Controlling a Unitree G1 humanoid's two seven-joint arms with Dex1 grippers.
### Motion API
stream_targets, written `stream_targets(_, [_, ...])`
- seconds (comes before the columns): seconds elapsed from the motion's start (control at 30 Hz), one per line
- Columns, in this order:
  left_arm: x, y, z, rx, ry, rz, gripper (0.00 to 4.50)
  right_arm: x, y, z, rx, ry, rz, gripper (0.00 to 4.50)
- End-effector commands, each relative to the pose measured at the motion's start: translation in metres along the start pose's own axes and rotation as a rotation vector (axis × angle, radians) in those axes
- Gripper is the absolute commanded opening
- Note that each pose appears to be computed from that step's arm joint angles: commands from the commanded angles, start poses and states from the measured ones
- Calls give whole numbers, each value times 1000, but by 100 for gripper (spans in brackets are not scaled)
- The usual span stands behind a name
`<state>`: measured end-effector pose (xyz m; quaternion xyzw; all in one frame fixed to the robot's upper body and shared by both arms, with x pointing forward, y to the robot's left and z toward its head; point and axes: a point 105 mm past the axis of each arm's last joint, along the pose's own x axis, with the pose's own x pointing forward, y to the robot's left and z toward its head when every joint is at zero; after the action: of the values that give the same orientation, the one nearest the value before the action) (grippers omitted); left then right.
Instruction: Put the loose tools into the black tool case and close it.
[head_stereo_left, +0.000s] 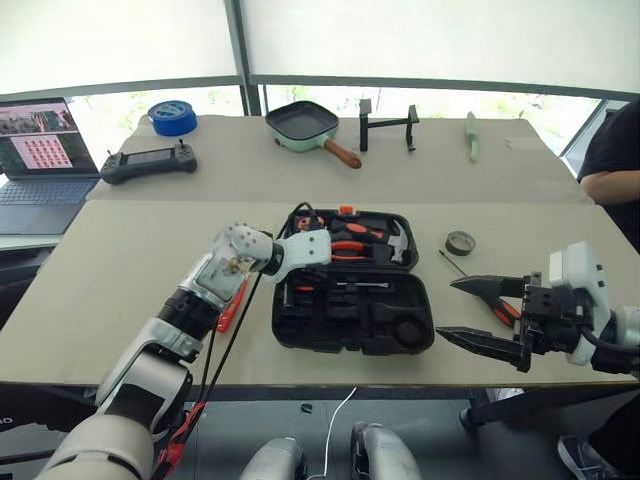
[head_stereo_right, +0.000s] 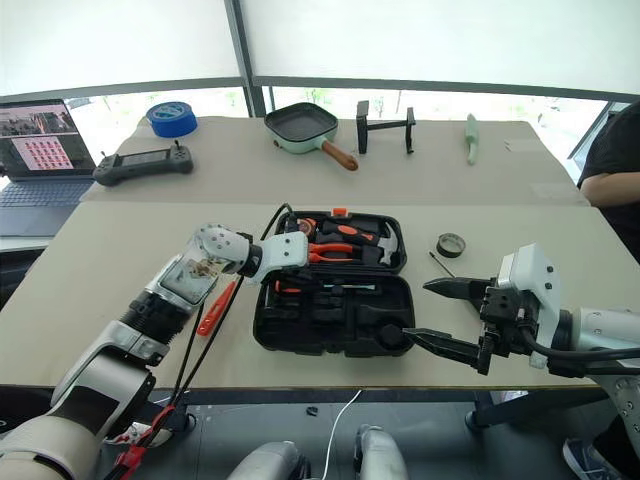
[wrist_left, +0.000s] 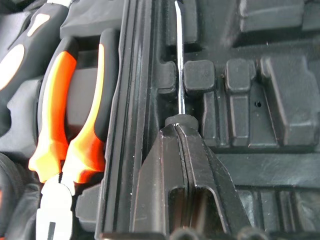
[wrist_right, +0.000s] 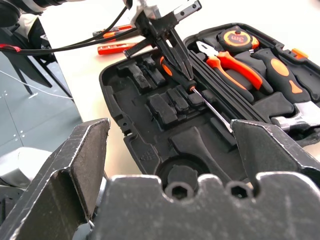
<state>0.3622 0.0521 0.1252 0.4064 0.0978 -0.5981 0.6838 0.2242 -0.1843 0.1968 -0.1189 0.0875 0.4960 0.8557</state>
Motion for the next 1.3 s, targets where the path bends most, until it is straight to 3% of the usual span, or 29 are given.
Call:
stream_targets(0.03, [12,-7,-18,-18,56,-14,5,-5,-4,3,-20,-4,-47,450])
stream_targets(0.13, [-6,10,2,-103,-72,50,5,-12,-13,-4,-15,12,-129,450])
stream_targets(0.23, [-44,20,26,-216,-255,54,66,-28,-26,-14,26,16,-253,450])
stream_targets(0.4, [-118,-1,55,-321,-469,-101,248,-72,-42,-41,111,65,-457,450])
stream_targets(0.6, [-159,-35,69,-364,-449,-256,436,-102,-66,-69,185,108,-598,450])
stream_targets(0.87, [-153,-42,73,-338,-428,-258,445,-73,-101,-102,196,148,-569,450])
stream_targets(1.23, [-149,-42,74,-329,-415,-228,445,-30,-118,-142,307,201,-508,450])
stream_targets(1.3, [-150,-42,72,-329,-407,-219,450,-28,-117,-139,312,180,-499,394])
